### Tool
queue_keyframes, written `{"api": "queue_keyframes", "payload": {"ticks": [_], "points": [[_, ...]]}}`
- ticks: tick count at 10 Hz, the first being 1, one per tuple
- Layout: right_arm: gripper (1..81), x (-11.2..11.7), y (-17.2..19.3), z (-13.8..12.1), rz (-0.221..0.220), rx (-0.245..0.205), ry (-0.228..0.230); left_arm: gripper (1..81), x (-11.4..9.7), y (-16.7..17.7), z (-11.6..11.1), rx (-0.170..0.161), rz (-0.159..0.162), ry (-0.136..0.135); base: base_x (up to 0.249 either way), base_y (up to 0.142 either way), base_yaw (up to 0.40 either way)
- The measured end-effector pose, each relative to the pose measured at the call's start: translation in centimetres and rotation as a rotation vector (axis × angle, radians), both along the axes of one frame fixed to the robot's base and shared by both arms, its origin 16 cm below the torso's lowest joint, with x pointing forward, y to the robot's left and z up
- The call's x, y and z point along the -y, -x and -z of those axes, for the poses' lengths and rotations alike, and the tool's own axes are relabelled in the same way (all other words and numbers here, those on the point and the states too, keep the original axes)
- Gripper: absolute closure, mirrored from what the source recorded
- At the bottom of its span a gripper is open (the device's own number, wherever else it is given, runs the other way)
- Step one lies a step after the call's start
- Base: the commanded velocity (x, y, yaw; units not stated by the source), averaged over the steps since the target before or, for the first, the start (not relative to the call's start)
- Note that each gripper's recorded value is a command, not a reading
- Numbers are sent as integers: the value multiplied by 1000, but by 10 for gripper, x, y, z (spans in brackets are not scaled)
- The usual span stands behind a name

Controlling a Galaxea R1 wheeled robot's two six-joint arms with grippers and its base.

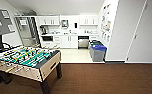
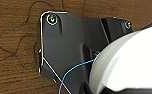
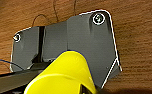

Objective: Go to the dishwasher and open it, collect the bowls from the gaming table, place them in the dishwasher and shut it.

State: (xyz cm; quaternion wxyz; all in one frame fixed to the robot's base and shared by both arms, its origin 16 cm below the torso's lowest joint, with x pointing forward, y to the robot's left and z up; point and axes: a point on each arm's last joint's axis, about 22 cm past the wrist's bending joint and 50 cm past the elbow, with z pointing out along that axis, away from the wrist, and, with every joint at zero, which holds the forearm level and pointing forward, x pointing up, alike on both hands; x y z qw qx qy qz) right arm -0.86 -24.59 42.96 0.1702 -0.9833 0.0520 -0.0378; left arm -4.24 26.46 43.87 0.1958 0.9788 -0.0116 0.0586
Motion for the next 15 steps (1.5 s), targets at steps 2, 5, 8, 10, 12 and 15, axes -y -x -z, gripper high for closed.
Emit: {"api": "queue_keyframes", "payload": {"ticks": [2,5,8,10,12,15], "points": [[811,-7,-6,-1,1,10,-11,811,-7,-6,0,6,0,-11,159,-71,0],[811,-1,-5,0,0,8,-2,811,1,-6,0,7,-1,2,159,0,0],[811,-6,-3,0,0,6,-9,811,-4,-4,0,3,0,-7,171,0,0],[811,-6,-3,0,-1,5,-8,811,-3,-2,0,1,0,-5,183,0,0],[811,-5,-13,0,0,18,-7,811,-3,-9,0,11,-1,-3,189,0,0],[811,-7,-2,0,-3,1,-9,811,-5,0,0,-3,-1,-9,190,0,0]]}}
